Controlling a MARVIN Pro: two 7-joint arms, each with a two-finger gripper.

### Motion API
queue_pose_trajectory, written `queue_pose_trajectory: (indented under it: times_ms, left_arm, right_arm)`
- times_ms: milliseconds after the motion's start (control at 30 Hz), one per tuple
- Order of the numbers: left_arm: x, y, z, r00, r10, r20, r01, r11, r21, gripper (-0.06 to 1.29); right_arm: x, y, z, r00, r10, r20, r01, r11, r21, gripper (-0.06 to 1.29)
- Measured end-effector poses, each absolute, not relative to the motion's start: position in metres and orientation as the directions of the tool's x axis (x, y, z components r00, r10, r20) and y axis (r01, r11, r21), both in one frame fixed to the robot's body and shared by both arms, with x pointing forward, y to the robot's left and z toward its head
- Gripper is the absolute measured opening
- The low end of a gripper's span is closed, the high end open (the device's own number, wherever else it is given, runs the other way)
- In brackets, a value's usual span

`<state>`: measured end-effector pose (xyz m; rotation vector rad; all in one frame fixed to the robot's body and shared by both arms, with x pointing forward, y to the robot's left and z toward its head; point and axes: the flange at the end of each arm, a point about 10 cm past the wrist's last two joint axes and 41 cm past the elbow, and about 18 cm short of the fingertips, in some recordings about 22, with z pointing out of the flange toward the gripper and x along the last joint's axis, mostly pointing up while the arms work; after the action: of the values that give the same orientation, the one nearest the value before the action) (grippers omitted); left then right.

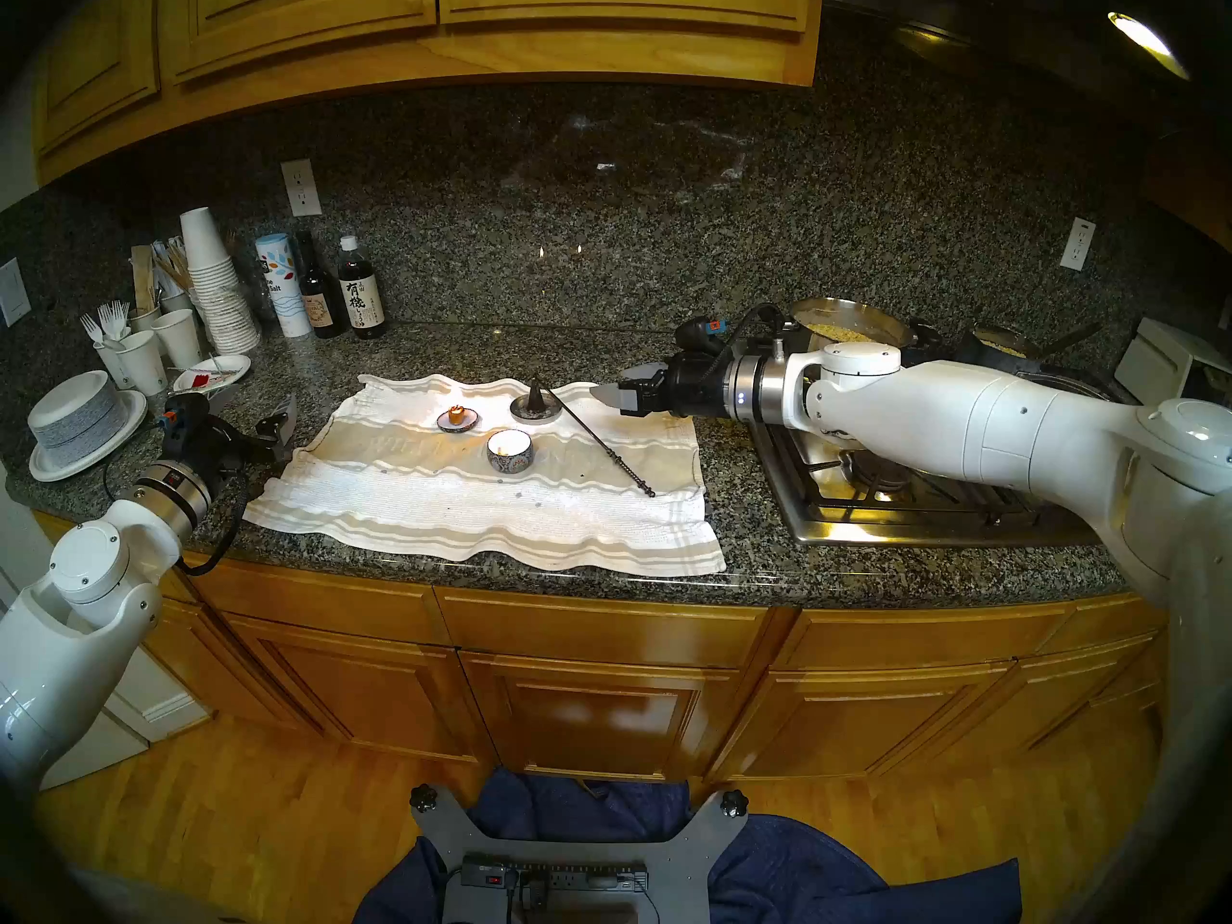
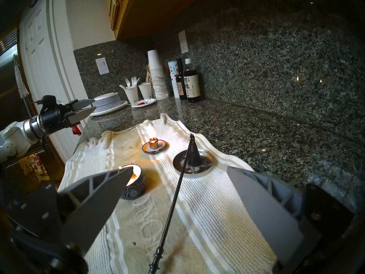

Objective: Put out candle flame

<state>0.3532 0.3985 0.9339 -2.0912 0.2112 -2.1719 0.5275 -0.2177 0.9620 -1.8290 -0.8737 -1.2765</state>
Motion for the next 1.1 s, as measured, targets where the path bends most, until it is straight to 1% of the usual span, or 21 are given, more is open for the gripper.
queue_pose_trajectory:
  times_ms: [667,1100]
  left_arm:
    - [0.352,0.399,0.930,-0.026,-0.180,0.983,-0.012,-0.983,-0.181,1.23]
    - [0.352,0.399,0.929,-0.025,-0.180,0.983,-0.012,-0.984,-0.180,1.23]
  right_arm:
    - [0.524,-0.216,0.955,0.294,0.132,0.947,0.846,-0.497,-0.194,1.23]
    - [0.517,-0.199,0.939,0.312,0.248,0.917,0.837,-0.528,-0.142,1.23]
